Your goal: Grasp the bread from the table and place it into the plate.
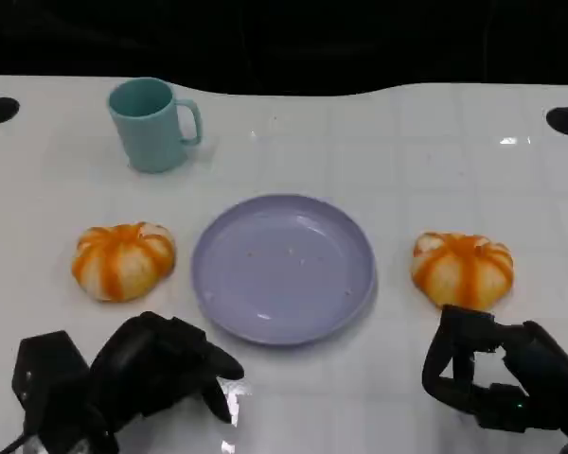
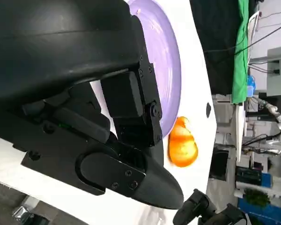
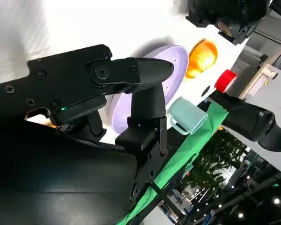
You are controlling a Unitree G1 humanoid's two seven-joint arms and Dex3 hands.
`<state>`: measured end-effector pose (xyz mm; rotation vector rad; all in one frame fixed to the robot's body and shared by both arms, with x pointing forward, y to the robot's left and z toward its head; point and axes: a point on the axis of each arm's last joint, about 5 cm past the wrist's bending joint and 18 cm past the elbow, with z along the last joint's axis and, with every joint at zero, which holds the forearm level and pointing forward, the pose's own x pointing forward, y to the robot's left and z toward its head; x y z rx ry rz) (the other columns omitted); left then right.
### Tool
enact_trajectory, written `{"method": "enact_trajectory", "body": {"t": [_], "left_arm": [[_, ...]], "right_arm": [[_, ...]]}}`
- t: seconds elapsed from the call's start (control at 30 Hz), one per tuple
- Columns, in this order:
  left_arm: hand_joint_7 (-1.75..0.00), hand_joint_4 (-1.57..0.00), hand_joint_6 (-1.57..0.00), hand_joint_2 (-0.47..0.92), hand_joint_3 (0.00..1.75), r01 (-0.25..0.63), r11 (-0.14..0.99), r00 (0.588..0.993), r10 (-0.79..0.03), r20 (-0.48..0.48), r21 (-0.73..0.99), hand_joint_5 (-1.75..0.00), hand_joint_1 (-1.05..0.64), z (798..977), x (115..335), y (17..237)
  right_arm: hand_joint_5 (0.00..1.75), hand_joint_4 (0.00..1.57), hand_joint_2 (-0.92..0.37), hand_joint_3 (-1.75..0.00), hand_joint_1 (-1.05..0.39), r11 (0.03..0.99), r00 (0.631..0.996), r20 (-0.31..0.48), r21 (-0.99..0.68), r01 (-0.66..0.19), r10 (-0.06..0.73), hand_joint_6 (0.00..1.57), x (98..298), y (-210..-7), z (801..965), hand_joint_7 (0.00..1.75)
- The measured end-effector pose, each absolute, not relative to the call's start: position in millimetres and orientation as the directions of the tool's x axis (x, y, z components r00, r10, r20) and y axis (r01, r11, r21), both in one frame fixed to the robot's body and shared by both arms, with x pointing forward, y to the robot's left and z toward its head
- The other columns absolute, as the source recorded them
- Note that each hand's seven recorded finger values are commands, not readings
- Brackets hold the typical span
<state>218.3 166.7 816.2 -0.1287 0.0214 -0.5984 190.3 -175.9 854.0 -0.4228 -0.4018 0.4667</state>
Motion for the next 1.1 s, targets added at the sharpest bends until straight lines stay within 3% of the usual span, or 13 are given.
{"method": "enact_trajectory", "body": {"t": [0.2, 0.3, 0.43, 0.57, 0.73, 0.93, 1.1], "left_arm": [[-0.08, -1.34, -1.57, 0.92, 0.03, 0.56, 0.818, 0.826, -0.563, 0.02, -0.129, -0.84, -1.05, 816.2, 218, 167], [-0.08, -1.34, -1.57, 0.92, 0.03, 0.559, 0.819, 0.827, -0.562, 0.021, -0.132, -0.84, -1.05, 816.2, 218, 167], [-0.08, -1.34, -1.57, 0.92, 0.03, 0.562, 0.816, 0.825, -0.564, 0.02, -0.134, -0.84, -1.05, 815.8, 218, 167], [-0.08, -1.34, -1.57, 0.91, 0.02, 0.559, 0.817, 0.826, -0.563, 0.013, -0.144, -0.83, -1.05, 814.5, 218, 167], [-0.08, -1.34, -1.57, 0.92, 0.02, 0.558, 0.817, 0.827, -0.563, 0.012, -0.145, -0.83, -1.05, 814.7, 218, 168], [-0.08, -1.34, -1.57, 0.92, 0.04, 0.56, 0.817, 0.826, -0.563, 0.017, -0.137, -0.83, -1.05, 815.1, 218, 168], [-0.08, -1.35, -1.57, 0.92, 0.04, 0.56, 0.817, 0.826, -0.563, 0.017, -0.135, -0.83, -1.05, 815.2, 218, 168]], "right_arm": [[1.75, 0.79, -0.92, -0.23, -0.44, 0.81, 0.816, 0.277, -0.475, -0.343, 0.508, 0.63, 190, -176, 854.1, 1.7], [1.74, 0.71, -0.92, -0.28, -0.47, 0.811, 0.815, 0.28, -0.475, -0.342, 0.508, 0.61, 190, -176, 854.7, 1.49], [1.61, 0.65, -0.92, -0.28, -0.48, 0.817, 0.813, 0.303, -0.477, -0.323, 0.498, 0.58, 192, -176, 858.2, 1.17], [1.53, 0.54, -0.92, -0.28, -0.47, 0.825, 0.815, 0.321, -0.478, -0.301, 0.483, 0.49, 193, -177, 862.8, 1.01], [1.09, 0.46, -0.92, -0.21, -0.48, 0.833, 0.815, 0.344, -0.481, -0.274, 0.467, 0.42, 197, -178, 870.8, 0.62], [0.81, 0.31, -0.92, -0.16, -0.47, 0.831, 0.814, 0.362, -0.501, -0.241, 0.454, 0.46, 200, -181, 881.3, 0.24], [0.65, 0.23, -0.92, -0.13, -0.49, 0.78, 0.82, 0.329, -0.589, -0.21, 0.469, 0.39, 202, -188, 889.3, 0.08]]}}
